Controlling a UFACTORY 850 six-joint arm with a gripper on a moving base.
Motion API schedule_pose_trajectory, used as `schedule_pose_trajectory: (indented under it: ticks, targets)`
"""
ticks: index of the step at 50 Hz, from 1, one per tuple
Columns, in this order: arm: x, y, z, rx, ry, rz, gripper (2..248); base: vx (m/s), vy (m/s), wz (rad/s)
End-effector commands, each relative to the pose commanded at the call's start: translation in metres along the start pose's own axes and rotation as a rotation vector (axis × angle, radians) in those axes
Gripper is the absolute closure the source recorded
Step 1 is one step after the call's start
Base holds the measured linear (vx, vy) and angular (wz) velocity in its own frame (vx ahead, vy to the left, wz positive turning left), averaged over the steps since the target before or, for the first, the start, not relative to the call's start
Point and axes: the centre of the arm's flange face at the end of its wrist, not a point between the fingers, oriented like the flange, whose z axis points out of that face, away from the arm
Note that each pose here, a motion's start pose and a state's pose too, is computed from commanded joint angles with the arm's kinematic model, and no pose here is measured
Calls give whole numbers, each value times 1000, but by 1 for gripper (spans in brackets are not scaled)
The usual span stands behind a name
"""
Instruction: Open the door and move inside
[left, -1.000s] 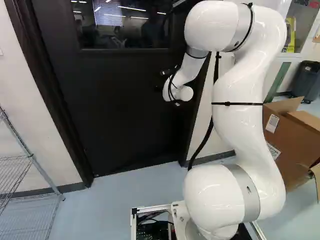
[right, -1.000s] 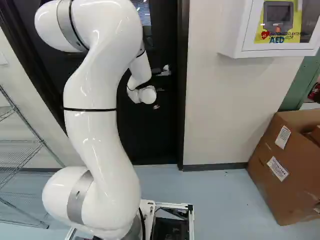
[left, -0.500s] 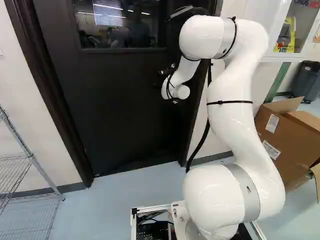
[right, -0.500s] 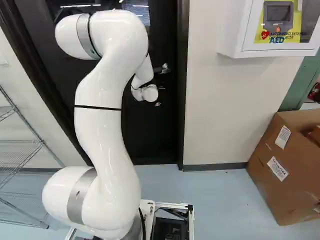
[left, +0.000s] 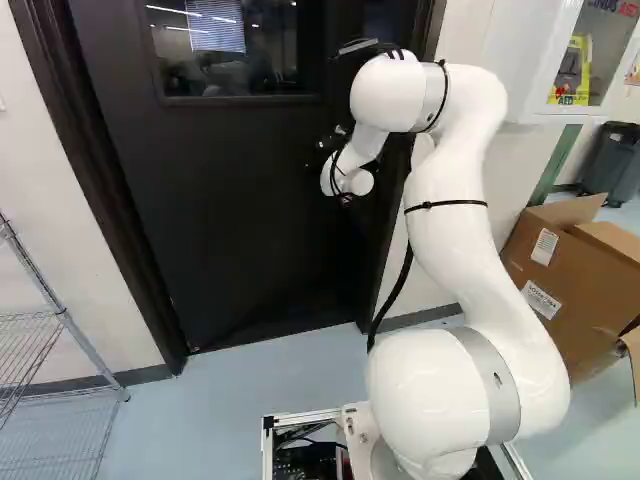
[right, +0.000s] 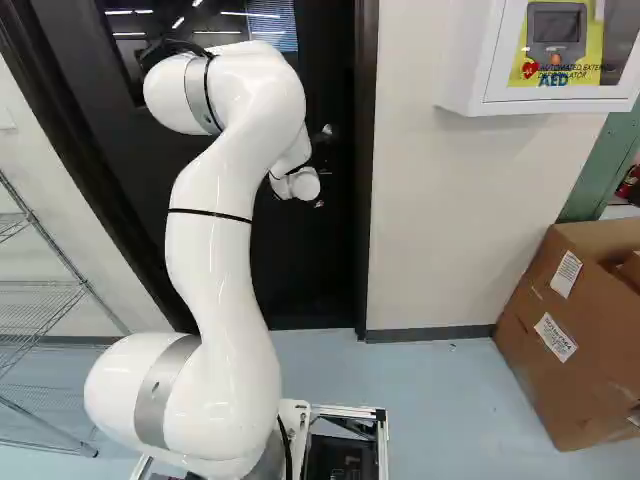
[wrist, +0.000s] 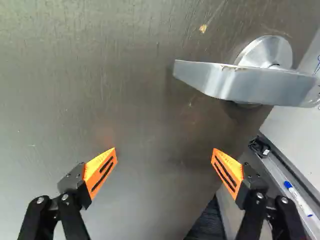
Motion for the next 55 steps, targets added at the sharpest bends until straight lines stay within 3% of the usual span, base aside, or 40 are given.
schedule_pose_trajectory:
  ticks: [32, 55]
  targets:
    - [-6, 8, 50, -2, 52, -17, 3, 0, 0, 0]
    - [-6, 8, 53, -2, 55, -18, 3, 0, 0, 0]
